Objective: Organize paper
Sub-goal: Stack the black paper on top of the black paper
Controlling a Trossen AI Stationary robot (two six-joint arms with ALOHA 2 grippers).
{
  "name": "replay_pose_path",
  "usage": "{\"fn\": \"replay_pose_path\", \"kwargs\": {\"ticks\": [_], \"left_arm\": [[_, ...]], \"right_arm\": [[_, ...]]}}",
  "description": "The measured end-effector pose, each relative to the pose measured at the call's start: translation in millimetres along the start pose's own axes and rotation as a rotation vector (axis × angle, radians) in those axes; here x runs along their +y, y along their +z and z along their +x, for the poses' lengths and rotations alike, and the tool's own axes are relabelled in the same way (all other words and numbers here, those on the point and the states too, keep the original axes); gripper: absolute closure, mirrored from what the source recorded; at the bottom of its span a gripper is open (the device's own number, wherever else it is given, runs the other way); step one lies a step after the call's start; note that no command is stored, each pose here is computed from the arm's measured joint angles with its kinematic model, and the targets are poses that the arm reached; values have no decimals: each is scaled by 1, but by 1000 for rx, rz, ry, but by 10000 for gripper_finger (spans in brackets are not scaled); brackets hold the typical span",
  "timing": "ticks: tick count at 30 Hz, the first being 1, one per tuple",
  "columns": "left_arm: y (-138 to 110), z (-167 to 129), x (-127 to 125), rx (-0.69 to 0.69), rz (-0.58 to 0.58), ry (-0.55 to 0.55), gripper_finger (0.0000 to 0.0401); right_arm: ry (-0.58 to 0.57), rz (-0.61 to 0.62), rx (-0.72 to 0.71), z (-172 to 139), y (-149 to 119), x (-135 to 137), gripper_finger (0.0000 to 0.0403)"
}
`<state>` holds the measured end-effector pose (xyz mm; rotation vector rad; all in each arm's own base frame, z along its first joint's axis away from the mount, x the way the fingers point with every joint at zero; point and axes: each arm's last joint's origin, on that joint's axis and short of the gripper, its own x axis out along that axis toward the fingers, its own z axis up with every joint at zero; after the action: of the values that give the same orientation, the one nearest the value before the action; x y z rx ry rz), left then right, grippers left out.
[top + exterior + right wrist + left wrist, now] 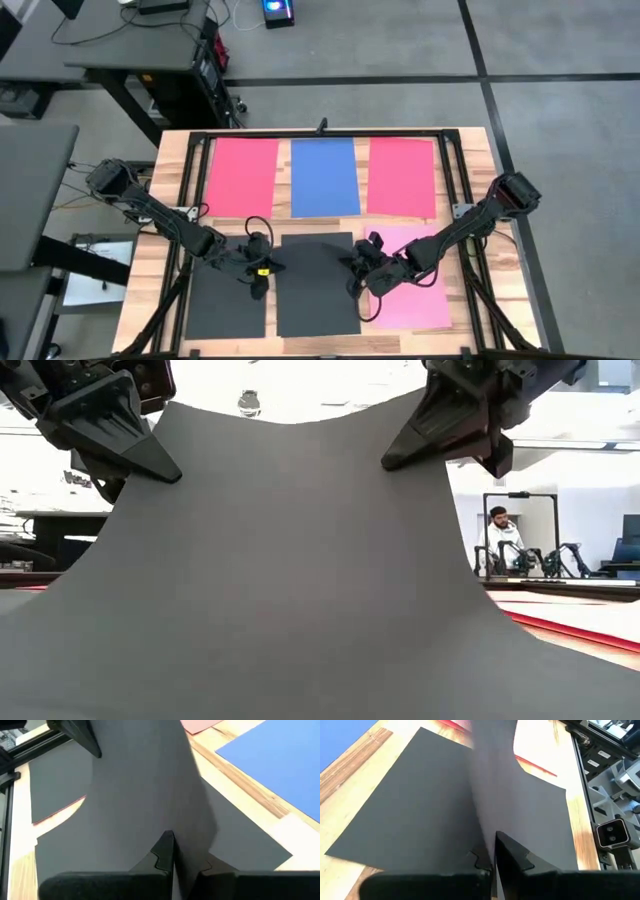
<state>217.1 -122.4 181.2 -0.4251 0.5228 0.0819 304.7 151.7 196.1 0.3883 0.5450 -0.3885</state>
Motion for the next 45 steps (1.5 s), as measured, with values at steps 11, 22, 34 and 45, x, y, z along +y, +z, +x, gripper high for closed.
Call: {"fn": "replay_pose_path", "kwargs": {"ticks": [11, 22, 34, 45], "left_arm": [[-27, 27, 1, 52, -2, 65, 401], [-18, 25, 4, 22, 16, 67, 401], [-14, 21, 6, 21, 24, 78, 401], [-14, 21, 6, 26, 11, 82, 401]], "right_arm": [[4, 5, 7, 0, -1, 0, 403], [15, 11, 37, -2, -5, 1, 403], [-19, -4, 52, 0, -4, -4, 403], [-24, -13, 49, 1, -3, -4, 403]]}}
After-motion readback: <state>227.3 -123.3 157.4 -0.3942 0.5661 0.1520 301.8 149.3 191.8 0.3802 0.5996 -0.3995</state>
